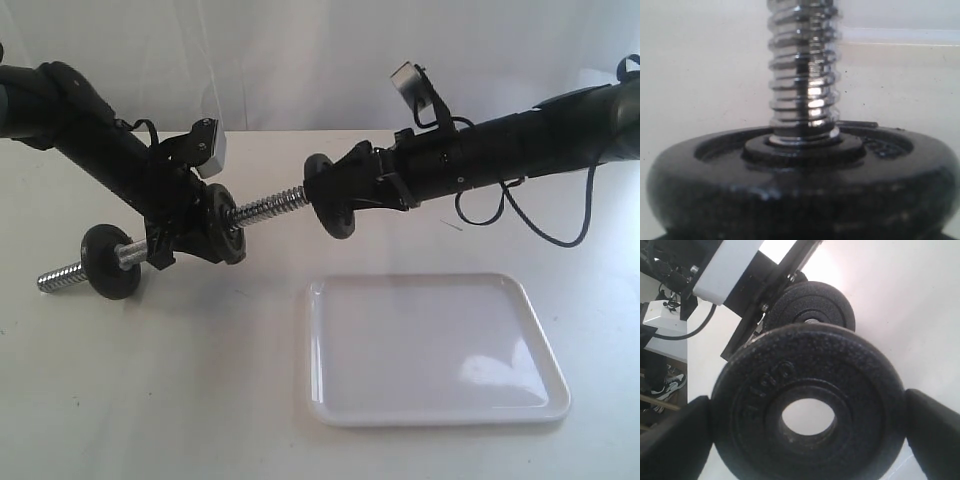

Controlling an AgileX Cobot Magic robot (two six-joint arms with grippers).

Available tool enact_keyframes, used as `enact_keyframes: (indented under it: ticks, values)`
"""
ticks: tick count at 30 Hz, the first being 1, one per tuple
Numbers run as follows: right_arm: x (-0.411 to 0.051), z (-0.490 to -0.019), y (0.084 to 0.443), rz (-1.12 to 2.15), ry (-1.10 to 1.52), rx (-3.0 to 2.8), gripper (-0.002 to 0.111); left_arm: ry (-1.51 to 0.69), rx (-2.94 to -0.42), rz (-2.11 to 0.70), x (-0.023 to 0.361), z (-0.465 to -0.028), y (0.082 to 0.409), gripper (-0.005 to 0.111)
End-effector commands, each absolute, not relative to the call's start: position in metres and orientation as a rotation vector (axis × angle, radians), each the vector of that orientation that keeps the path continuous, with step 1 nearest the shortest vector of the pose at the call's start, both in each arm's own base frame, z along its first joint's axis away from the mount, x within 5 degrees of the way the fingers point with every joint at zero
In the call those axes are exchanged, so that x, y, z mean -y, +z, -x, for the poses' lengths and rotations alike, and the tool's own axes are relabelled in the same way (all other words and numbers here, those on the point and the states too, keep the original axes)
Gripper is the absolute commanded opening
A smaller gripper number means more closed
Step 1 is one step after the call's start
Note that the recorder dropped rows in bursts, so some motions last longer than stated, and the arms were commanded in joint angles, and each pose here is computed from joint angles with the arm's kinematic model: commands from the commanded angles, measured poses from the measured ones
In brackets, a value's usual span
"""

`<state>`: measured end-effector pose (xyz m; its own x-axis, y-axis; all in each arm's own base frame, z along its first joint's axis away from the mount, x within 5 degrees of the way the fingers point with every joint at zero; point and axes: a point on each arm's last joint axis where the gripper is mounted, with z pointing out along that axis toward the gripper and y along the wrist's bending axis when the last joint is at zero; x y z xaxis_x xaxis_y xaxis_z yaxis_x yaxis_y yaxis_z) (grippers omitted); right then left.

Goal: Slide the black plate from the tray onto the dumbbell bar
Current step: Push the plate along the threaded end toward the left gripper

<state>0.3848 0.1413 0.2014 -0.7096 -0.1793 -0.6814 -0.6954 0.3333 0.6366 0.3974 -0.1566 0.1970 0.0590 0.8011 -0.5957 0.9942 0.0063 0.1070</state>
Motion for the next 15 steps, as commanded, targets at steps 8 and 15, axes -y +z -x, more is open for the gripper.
enact_keyframes:
  ticks: [8,15]
  values:
    - [-0.1472,-0.3833,0.2186,0.773,1.445,-1.977,0.000,-0.600,-1.708,-1.694,0.1651,-0.3930,0.2363,0.000]
    - [-0.1503,-0.3847,0.2176,0.770,1.411,-1.971,0.000,-0.600,-1.708,-1.694,0.1651,-0.3930,0.2363,0.000]
